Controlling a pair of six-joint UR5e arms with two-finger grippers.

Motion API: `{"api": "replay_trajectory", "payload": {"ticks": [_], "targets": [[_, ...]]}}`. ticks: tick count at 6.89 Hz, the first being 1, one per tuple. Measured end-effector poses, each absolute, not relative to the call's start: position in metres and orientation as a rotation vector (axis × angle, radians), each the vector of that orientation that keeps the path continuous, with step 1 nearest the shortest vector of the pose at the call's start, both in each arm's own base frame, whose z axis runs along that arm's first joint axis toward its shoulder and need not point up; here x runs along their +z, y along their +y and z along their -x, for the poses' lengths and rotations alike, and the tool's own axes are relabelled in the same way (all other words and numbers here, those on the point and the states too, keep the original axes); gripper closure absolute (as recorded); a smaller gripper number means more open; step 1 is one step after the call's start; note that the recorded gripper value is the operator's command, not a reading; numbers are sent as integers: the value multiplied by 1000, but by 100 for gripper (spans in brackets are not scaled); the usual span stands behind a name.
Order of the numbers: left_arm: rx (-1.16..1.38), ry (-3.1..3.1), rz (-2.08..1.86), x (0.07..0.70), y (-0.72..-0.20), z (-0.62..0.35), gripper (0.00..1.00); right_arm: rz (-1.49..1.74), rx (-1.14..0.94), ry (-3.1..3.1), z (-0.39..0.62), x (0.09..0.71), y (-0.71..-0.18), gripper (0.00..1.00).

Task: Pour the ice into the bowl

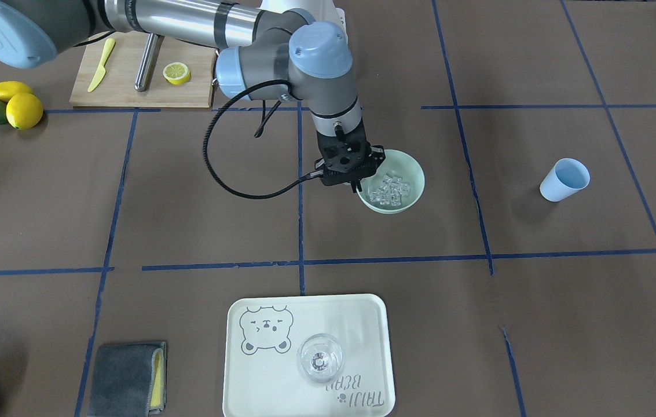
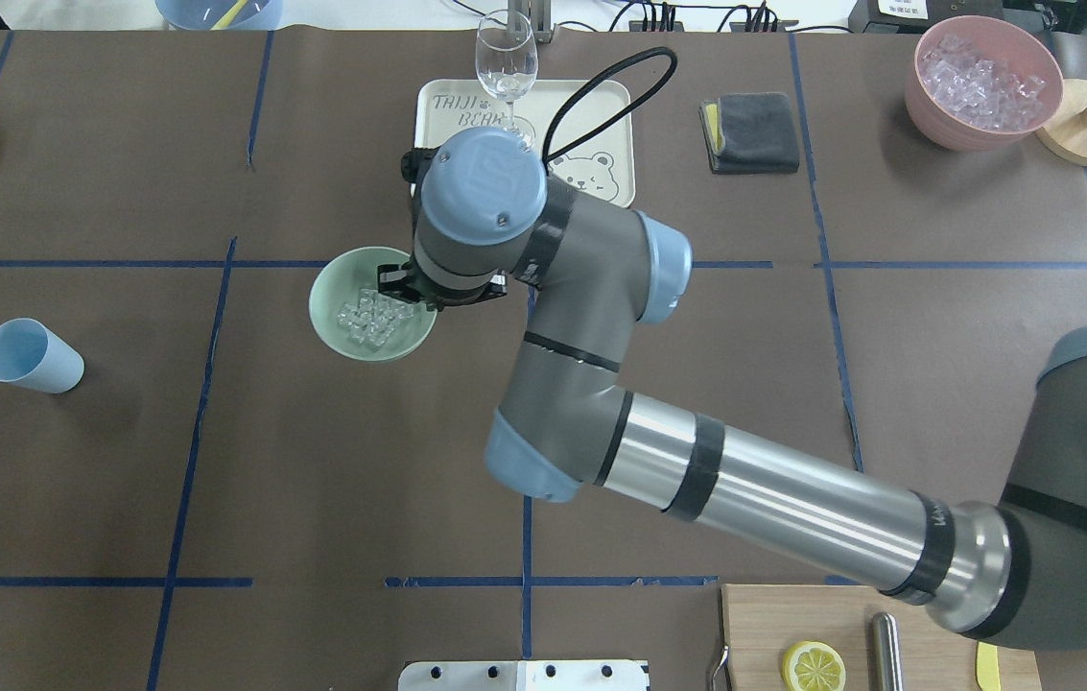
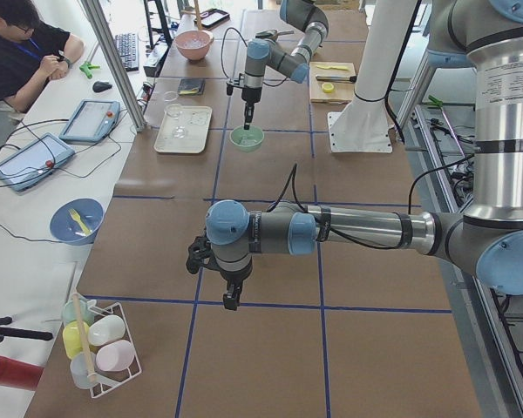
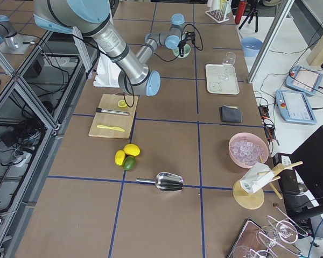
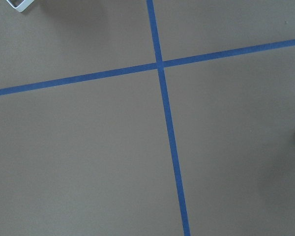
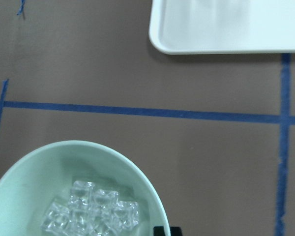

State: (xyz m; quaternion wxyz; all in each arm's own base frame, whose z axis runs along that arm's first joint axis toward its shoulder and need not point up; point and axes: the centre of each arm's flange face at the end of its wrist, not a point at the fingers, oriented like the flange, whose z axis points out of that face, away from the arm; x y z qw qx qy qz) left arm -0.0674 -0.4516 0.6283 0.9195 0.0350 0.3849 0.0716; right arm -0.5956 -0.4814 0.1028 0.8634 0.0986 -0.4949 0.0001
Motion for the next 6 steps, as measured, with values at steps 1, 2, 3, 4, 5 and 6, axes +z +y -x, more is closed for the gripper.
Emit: {"api": "replay_trajectory", "payload": {"ticks": [1, 2, 3, 4, 5, 6], "targets": [[147, 792, -75, 627, -452, 67, 0, -225, -28, -1048, 544, 135, -494, 100], [147, 793, -77, 626, -452, 67, 0, -242, -62, -1045, 486, 178, -502, 100], [148, 793, -78, 626, -452, 67, 0, -244, -108, -1030, 435, 222, -511, 100], [148, 793, -79, 626, -452, 67, 0, -249, -159, -1002, 390, 273, -517, 100], [149, 793, -80, 625, -452, 67, 0, -266, -193, -971, 350, 329, -517, 100], [149, 793, -79, 626, -453, 67, 0, -278, -215, -955, 311, 388, -509, 100]]}}
